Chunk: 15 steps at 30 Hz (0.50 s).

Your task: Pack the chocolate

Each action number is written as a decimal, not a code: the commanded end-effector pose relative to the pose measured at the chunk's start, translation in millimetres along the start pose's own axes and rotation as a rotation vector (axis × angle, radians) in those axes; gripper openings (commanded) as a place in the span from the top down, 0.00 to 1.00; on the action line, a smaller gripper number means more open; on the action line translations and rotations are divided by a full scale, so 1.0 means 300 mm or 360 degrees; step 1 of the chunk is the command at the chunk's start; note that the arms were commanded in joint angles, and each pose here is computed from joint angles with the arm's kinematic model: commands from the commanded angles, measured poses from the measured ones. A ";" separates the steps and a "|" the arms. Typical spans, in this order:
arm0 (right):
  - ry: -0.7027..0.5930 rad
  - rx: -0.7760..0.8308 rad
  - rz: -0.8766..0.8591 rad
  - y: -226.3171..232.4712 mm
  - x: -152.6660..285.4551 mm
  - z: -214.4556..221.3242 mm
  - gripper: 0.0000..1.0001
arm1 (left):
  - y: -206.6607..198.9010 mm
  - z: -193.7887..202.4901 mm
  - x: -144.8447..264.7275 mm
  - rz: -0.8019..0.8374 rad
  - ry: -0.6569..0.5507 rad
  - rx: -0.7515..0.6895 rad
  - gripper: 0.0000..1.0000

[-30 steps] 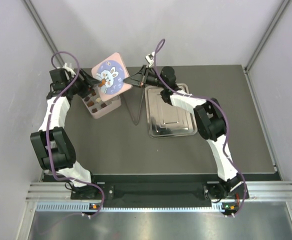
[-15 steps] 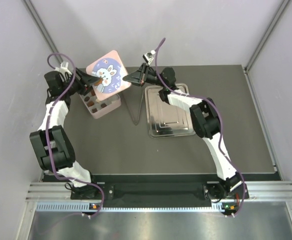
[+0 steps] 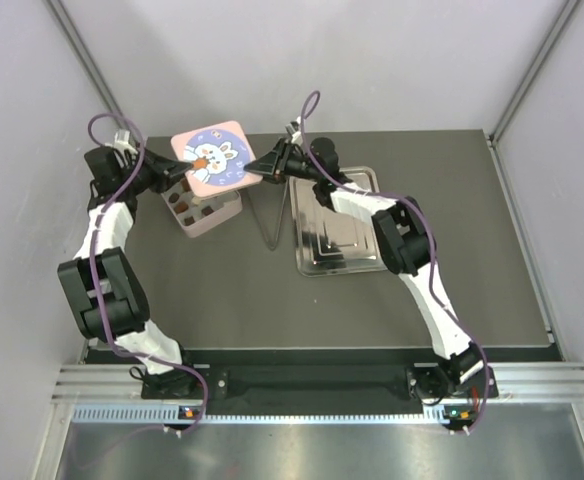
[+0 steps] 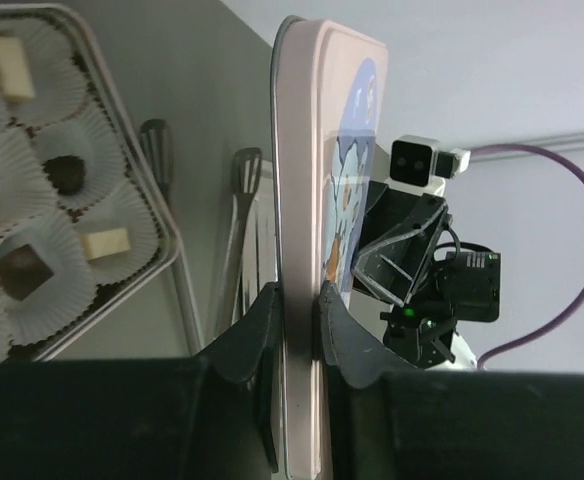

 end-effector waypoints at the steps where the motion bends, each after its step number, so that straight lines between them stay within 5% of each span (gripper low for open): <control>1: -0.0143 0.0195 -0.0095 0.094 -0.045 -0.069 0.69 | 0.112 0.007 -0.004 -0.0093 -0.0037 0.0018 1.00; 15: -0.0390 0.0361 0.0060 -0.088 -0.184 -0.087 0.87 | 0.298 0.071 0.031 -0.0371 -0.0009 0.0042 0.96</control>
Point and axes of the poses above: each gripper's point midway between its finger pads, its own x axis back along the fingers, its own y axis along the line the jaws close on, z = x × y, the point moved 2 cm from there along x, back along the fingers, and after that the axes turned 14 degrees about -x, right-handed, at the moved point
